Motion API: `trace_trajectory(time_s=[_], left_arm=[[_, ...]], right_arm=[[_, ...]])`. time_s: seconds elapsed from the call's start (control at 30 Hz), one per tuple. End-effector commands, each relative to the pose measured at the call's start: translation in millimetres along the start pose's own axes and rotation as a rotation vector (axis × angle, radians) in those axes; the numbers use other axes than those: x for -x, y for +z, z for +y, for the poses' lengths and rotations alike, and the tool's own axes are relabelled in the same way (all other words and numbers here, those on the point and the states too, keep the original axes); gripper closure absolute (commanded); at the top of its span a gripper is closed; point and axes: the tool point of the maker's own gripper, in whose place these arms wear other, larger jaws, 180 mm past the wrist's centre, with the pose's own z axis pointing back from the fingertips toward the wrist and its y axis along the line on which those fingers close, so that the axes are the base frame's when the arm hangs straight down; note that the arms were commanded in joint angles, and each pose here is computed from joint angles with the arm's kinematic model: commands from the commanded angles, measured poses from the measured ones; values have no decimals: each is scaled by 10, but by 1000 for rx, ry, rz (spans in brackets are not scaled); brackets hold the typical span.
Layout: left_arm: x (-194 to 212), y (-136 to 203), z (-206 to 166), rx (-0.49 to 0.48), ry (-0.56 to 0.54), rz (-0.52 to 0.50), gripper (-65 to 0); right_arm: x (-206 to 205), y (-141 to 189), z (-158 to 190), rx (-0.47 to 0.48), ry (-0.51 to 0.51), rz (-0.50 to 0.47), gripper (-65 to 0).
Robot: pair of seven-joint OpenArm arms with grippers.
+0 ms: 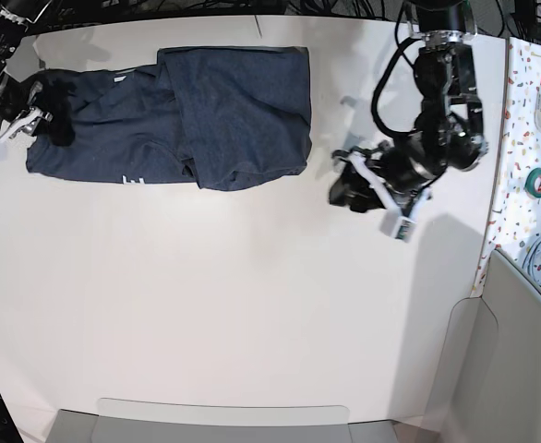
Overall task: Layout the t-shirt on the table in an organized manner, then fold the t-shirt properly
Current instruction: 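Open the left gripper and retract it away from the shirt, then grasp the other end of the strip with the right gripper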
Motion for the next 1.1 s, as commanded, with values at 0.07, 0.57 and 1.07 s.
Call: trace_trajectory(time_s=[0.07, 0.57, 1.07], left_arm=[[-35, 255, 202, -69, -15, -28, -182], [1290, 525, 455, -146, 195, 267, 0], [1571, 236, -126, 22, 143, 382, 0]], right_arm=[[192, 30, -101, 55, 7, 107, 0], [-307, 159, 412, 62, 261, -13, 0], [-189, -19, 1592, -96, 595, -18, 0]])
